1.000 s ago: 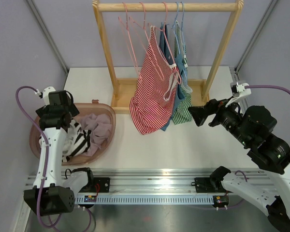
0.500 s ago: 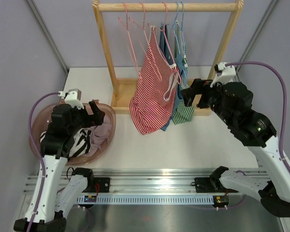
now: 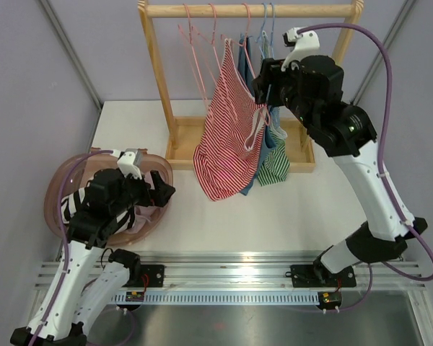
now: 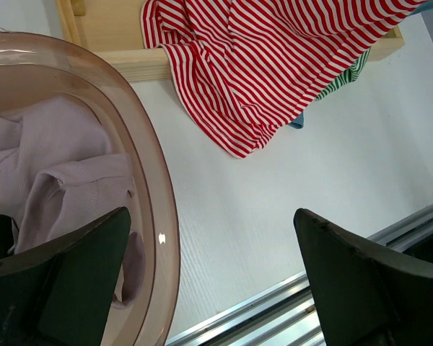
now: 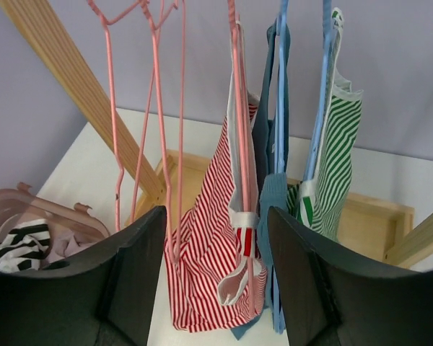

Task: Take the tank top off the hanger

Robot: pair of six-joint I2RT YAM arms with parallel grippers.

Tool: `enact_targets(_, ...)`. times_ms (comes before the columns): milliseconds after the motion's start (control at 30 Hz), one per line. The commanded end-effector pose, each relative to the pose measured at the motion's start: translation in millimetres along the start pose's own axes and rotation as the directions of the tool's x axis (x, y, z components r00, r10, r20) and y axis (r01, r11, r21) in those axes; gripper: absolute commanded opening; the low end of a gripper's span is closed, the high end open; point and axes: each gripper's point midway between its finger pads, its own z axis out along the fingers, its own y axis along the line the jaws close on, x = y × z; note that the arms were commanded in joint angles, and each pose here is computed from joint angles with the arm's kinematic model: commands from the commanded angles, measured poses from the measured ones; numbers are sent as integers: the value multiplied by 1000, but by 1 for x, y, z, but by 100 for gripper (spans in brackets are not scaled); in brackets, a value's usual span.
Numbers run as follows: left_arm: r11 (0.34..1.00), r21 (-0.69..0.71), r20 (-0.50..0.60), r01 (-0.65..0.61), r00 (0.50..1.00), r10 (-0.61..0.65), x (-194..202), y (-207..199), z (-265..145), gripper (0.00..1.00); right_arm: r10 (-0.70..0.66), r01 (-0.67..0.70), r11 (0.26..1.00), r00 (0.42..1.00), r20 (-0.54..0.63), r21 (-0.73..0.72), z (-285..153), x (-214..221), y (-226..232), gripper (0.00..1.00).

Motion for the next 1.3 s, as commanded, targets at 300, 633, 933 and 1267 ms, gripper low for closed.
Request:
enact_targets(300,999,46,54,-19,998,17,-7,-15,-6,99,-183,185,979,982,-39,86,78,-4,2,57)
enact_targets(633,997,73,37,-32,999,30,-3,-21,-5,99,-224,232,961,972,-68,151,101,11,-11,54)
enact_targets(933,996,80,30,-36,999,34,0,-23,-5,99,-194,204,973,976,-103,106,112,25,-11,43)
enact_targets(1267,995,87,22,-42,999,40,2,-26,-4,99,-140,150,986,982,-125,77,122,35,-9,22)
